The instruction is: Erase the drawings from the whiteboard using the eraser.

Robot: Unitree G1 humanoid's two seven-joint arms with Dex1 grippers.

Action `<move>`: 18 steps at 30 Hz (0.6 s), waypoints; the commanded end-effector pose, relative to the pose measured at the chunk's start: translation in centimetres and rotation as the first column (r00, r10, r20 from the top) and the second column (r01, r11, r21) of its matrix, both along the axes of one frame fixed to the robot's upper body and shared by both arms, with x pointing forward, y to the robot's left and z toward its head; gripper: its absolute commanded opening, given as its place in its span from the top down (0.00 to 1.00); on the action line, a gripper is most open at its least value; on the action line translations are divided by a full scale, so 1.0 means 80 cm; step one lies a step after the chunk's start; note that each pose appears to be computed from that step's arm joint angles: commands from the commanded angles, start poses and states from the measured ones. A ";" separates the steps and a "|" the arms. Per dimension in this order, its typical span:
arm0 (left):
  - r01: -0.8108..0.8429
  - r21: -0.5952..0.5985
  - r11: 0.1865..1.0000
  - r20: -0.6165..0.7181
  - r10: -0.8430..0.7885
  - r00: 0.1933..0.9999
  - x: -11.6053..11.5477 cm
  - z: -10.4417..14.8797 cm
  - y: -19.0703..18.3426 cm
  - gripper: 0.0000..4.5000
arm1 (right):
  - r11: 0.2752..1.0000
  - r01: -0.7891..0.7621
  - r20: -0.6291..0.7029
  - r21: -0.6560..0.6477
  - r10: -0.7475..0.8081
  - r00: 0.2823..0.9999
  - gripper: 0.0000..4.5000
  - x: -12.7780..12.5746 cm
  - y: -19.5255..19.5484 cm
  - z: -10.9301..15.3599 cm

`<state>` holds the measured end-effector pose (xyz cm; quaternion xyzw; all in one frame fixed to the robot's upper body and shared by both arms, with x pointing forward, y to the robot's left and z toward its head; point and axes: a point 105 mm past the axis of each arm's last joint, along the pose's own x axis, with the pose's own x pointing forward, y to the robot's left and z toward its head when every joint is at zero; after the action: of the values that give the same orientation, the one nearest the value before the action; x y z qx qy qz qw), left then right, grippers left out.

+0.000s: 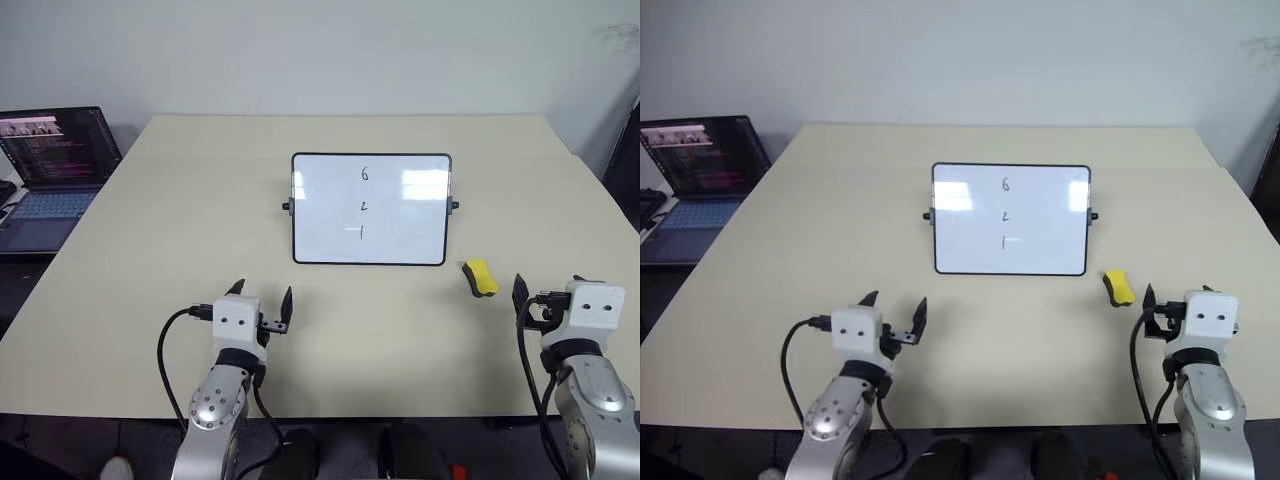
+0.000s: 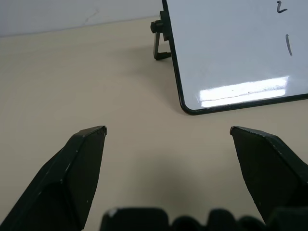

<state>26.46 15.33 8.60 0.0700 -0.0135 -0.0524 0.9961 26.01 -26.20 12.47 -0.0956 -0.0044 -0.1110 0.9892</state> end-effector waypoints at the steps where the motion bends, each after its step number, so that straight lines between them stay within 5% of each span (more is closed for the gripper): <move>1: 0.004 0.005 1.000 0.069 -0.004 0.998 -0.002 0.022 -0.002 0.00 | 1.000 -0.014 0.046 -0.025 0.015 0.999 0.00 -0.002 0.003 0.020; 18: 0.045 0.035 0.998 0.141 -0.050 0.989 0.034 0.060 -0.006 0.00 | 1.000 0.020 0.084 -0.002 -0.020 0.996 0.00 0.002 0.007 0.020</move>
<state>29.21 14.68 12.98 0.0882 -0.0760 -0.0692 0.9908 26.12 -26.01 12.87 -0.0874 -0.0165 -0.1237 0.9883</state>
